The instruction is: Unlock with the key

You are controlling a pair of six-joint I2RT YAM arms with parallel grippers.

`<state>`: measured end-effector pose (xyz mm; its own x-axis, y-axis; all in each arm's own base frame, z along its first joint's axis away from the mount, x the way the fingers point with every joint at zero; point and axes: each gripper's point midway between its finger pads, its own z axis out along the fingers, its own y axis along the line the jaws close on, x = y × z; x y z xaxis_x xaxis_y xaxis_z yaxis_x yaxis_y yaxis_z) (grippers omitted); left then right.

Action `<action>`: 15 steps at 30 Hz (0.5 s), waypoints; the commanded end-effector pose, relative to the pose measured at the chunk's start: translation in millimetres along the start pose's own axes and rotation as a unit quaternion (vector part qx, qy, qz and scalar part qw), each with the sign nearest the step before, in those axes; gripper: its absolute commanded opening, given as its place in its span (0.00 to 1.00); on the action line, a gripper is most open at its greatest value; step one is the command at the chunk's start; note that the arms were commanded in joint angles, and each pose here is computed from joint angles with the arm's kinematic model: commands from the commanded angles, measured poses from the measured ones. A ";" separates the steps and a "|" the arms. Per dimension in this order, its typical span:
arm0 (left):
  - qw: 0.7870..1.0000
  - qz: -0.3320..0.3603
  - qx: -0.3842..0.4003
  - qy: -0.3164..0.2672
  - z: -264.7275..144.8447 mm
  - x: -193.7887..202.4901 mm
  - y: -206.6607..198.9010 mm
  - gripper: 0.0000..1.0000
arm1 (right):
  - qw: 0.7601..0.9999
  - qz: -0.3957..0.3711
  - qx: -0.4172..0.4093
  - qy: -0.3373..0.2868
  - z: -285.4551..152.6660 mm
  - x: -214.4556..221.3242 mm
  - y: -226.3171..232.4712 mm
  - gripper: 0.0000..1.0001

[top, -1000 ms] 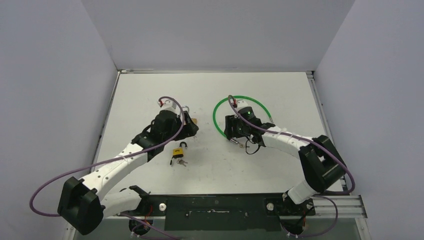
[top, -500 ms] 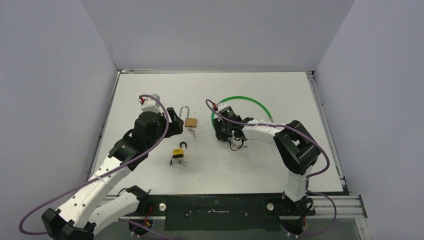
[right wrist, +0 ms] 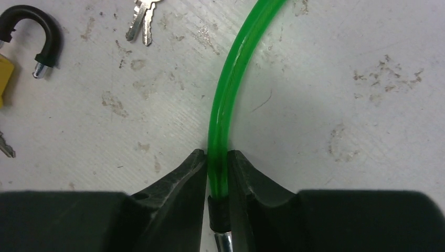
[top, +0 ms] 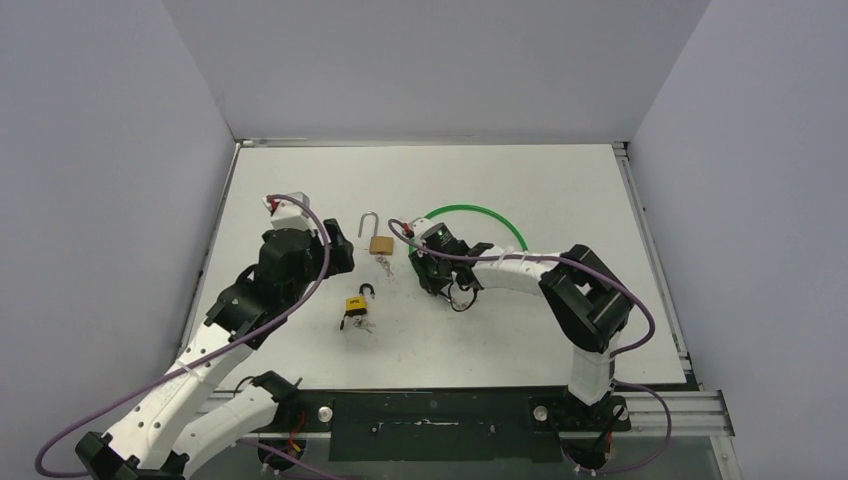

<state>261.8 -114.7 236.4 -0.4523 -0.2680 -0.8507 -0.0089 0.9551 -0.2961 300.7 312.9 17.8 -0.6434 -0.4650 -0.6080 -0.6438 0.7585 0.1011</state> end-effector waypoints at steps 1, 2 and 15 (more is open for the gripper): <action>0.998 -0.010 -0.006 -0.062 -18.7 -37.2 4.6 0.84 | 0.998 0.001 -0.013 -0.060 -24.4 -36.4 7.8 0.36; 0.998 -0.008 -0.006 -0.065 -20.6 -39.2 5.0 0.84 | 0.997 0.007 -0.007 -0.077 -31.9 -42.7 6.5 0.46; 0.987 -0.021 -0.053 -0.148 -70.8 -76.6 41.1 0.85 | 0.891 0.138 0.252 -0.351 -254.9 -58.0 -92.1 0.77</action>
<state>245.3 -74.6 278.0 -0.3003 -0.2908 -0.9084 -0.0743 0.9566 -0.2817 293.8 228.3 210.0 -0.3411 -0.0547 -0.9384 -0.4052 0.9094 0.0942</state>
